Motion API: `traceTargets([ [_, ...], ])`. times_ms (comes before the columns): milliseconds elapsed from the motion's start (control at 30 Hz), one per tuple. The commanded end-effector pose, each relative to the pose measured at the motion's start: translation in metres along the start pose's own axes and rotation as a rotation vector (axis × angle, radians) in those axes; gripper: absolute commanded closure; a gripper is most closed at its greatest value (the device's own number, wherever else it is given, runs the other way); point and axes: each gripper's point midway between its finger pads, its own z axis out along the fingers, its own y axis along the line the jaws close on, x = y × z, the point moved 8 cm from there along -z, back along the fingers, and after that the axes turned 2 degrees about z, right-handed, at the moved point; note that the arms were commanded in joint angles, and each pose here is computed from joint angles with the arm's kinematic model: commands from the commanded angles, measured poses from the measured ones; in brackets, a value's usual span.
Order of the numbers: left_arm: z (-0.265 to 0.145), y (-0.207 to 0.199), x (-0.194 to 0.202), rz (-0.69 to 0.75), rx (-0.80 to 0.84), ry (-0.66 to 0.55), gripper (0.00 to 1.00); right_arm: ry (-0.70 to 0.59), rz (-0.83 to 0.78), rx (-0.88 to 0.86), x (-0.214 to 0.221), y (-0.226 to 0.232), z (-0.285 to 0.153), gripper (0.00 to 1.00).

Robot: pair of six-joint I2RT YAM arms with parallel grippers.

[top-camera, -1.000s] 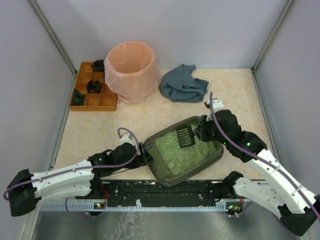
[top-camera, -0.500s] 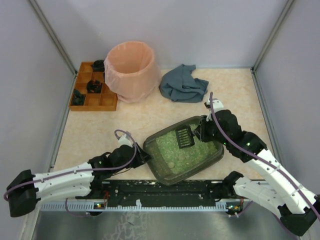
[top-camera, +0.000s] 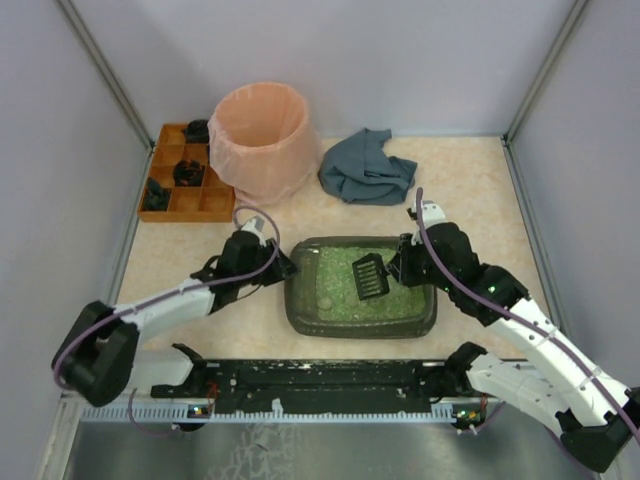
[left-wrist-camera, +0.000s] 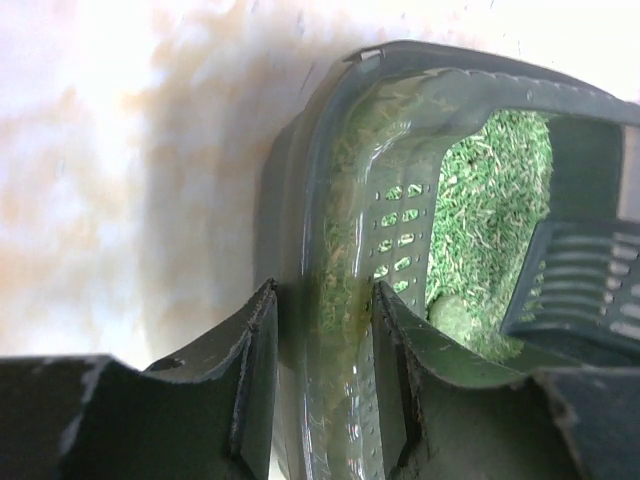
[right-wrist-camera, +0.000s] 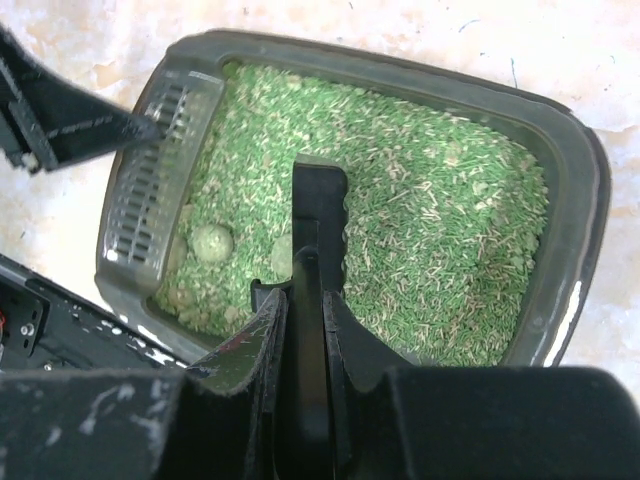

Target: Clean the litter box

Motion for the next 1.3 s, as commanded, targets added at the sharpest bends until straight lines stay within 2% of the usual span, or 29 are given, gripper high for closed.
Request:
traceTargets([
  [0, 0.037, 0.0, -0.033, 0.21, -0.007, 0.031, 0.83, -0.093, 0.034, -0.005, -0.011, 0.003, 0.002, 1.0],
  [133, 0.063, -0.007, -0.067, 0.26, -0.008, 0.051, 0.82, -0.145, 0.074, 0.033, -0.017, 0.001, 0.003, 1.0],
  [233, 0.072, -0.01, -0.084, 0.275, -0.016, 0.085, 0.75, -0.171, 0.11, 0.065, -0.019, -0.001, 0.006, 1.0],
  [267, 0.072, -0.011, -0.087, 0.274, -0.017, 0.089, 0.7, -0.177, 0.122, 0.075, -0.019, -0.002, 0.007, 1.0],
  [367, 0.067, -0.016, -0.092, 0.276, -0.003, 0.079, 0.46, -0.186, 0.144, 0.081, -0.021, -0.001, 0.011, 1.0],
  [433, 0.062, -0.021, -0.095, 0.285, 0.017, 0.07, 0.34, -0.179, 0.144, 0.082, -0.021, 0.0, 0.014, 1.0],
  [533, 0.052, -0.027, -0.102, 0.306, 0.015, 0.056, 0.28, -0.152, 0.095, 0.111, -0.025, -0.001, 0.017, 1.0],
  [700, 0.031, -0.029, -0.112, 0.355, -0.034, 0.025, 0.27, -0.097, -0.008, 0.176, -0.03, -0.005, 0.022, 1.0],
  [800, 0.02, -0.032, -0.111, 0.406, -0.002, 0.034, 0.3, -0.039, -0.049, 0.197, -0.029, -0.005, 0.027, 1.0],
  [933, 0.013, -0.041, -0.101, 0.484, 0.144, 0.115, 0.37, 0.021, -0.063, 0.198, -0.024, -0.005, 0.03, 1.0],
  [1067, 0.008, -0.041, -0.089, 0.507, 0.17, 0.199, 0.4, 0.049, -0.052, 0.193, -0.022, -0.004, 0.031, 1.0],
  [1267, 0.006, -0.037, -0.074, 0.512, 0.188, 0.269, 0.4, 0.111, -0.043, 0.196, -0.015, -0.004, 0.04, 1.0],
])
